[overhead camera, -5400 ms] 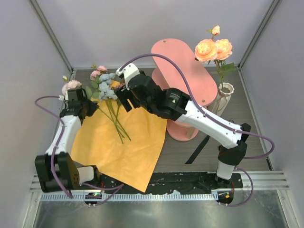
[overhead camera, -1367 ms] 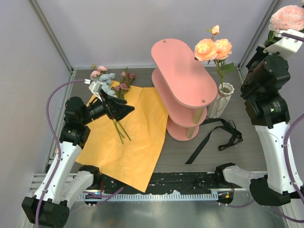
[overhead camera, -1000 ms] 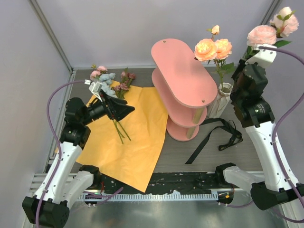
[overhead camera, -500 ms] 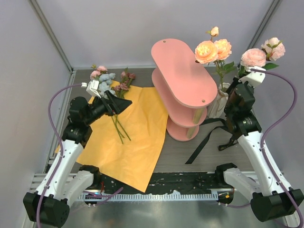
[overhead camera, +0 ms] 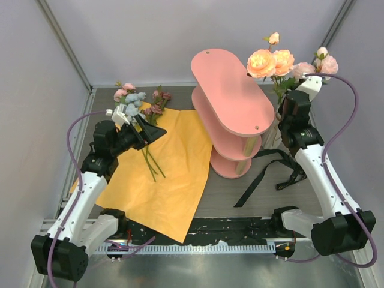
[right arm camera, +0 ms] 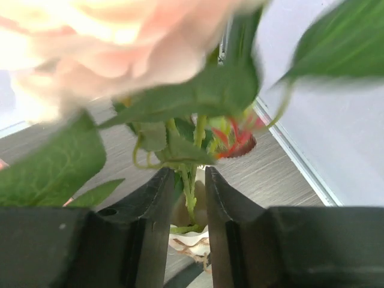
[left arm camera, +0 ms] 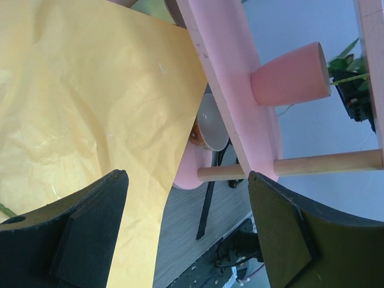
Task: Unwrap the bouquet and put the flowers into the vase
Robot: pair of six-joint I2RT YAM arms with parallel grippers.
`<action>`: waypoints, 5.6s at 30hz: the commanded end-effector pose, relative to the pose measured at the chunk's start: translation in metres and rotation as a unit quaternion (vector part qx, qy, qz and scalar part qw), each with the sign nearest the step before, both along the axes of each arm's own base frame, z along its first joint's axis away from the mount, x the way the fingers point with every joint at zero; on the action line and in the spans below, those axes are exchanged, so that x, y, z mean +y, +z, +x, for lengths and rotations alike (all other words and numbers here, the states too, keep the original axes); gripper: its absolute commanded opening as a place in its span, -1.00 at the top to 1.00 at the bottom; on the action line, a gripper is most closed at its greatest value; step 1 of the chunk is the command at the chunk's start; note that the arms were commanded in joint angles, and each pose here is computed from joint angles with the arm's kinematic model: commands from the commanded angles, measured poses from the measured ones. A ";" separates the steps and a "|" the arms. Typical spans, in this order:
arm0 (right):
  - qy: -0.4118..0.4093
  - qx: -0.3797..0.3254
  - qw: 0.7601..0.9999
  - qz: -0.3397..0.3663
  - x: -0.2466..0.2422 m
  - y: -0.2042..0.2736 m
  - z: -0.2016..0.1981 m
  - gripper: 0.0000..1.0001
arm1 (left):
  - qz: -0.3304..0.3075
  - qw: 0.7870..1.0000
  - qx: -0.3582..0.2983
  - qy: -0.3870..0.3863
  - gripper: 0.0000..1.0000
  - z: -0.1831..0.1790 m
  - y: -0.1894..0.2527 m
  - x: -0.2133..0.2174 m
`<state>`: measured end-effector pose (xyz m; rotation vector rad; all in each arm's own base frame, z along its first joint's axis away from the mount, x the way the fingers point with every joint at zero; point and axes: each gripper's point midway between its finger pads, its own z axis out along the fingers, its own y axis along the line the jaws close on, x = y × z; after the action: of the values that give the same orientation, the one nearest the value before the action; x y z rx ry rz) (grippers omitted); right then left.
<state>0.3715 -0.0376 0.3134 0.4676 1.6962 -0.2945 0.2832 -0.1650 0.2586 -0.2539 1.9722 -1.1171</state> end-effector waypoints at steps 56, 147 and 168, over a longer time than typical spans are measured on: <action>0.078 -0.125 0.988 0.048 0.018 0.189 -0.092 -0.41 | 0.317 0.846 0.366 0.226 0.50 0.105 -0.217 0.131; 0.134 -0.119 0.983 0.042 0.043 0.191 -0.087 -0.42 | 0.331 0.820 0.404 0.233 0.43 0.108 -0.239 0.168; 0.224 -0.114 0.966 0.056 0.083 0.206 -0.078 -0.39 | 0.333 0.875 0.159 0.314 1.00 0.098 -0.028 0.182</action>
<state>0.2910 0.0258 0.4878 0.2431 1.6033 0.0771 0.3862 0.0085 0.1192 -0.7315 2.4838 0.1176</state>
